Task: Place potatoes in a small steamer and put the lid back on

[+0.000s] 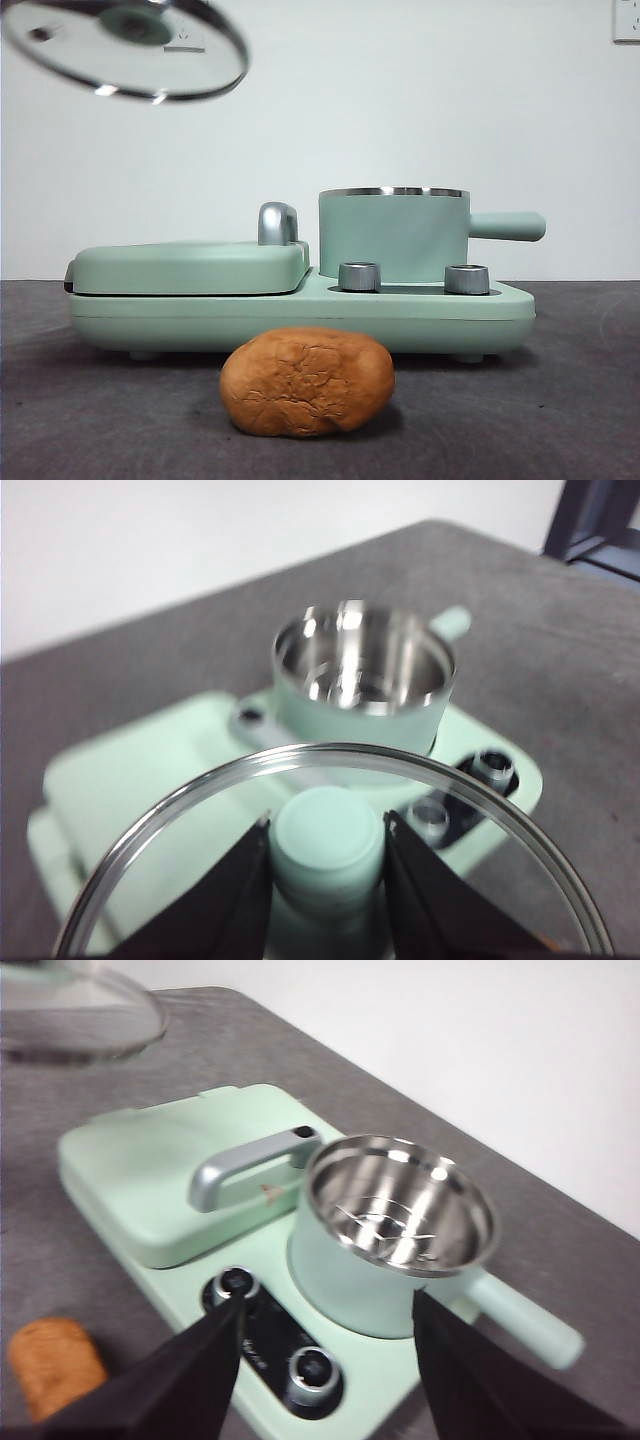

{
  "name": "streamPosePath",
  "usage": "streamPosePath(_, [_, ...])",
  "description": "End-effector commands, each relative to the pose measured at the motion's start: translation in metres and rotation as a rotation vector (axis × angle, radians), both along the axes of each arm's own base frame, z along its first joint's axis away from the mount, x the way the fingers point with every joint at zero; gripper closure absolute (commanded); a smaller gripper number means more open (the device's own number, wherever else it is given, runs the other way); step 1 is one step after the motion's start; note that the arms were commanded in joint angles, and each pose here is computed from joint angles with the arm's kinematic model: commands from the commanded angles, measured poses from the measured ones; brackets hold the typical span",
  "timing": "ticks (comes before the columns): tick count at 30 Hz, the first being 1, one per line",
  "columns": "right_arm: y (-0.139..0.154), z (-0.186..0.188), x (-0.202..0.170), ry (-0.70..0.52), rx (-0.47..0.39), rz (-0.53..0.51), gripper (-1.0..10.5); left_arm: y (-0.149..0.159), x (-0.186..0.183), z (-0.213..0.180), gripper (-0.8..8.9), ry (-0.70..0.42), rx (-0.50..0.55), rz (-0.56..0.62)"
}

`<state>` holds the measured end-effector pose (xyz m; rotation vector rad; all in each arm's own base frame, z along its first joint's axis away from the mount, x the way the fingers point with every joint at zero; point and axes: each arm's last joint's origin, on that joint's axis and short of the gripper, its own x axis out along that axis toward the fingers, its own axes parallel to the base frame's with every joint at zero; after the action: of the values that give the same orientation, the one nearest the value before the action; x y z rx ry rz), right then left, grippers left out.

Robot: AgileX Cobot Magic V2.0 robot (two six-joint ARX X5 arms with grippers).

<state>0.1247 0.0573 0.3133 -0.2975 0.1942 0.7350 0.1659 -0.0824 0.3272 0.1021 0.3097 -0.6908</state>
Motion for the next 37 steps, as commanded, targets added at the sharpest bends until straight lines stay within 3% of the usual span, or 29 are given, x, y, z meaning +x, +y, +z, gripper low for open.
streamPosePath(1, [0.008,0.0,0.003,0.028,-0.006,0.05,6.8,0.008,-0.017,0.001,7.99,-0.028,-0.077,0.057])
streamPosePath(8, [0.043,-0.02,0.012,0.165,-0.13,0.233,6.8,0.023,-0.044,-0.009,7.99,-0.017,-0.069,0.146])
streamPosePath(16, [0.096,-0.05,0.026,0.266,-0.288,0.423,6.4,0.027,-0.051,-0.011,7.99,0.007,-0.053,0.156])
streamPosePath(25, [0.132,-0.087,0.043,0.326,-0.361,0.477,6.1,0.027,-0.051,-0.011,7.99,0.004,-0.05,0.155])
streamPosePath(37, [0.15,-0.123,0.058,0.394,-0.401,0.489,5.6,0.027,-0.051,-0.011,7.99,-0.003,-0.041,0.158])
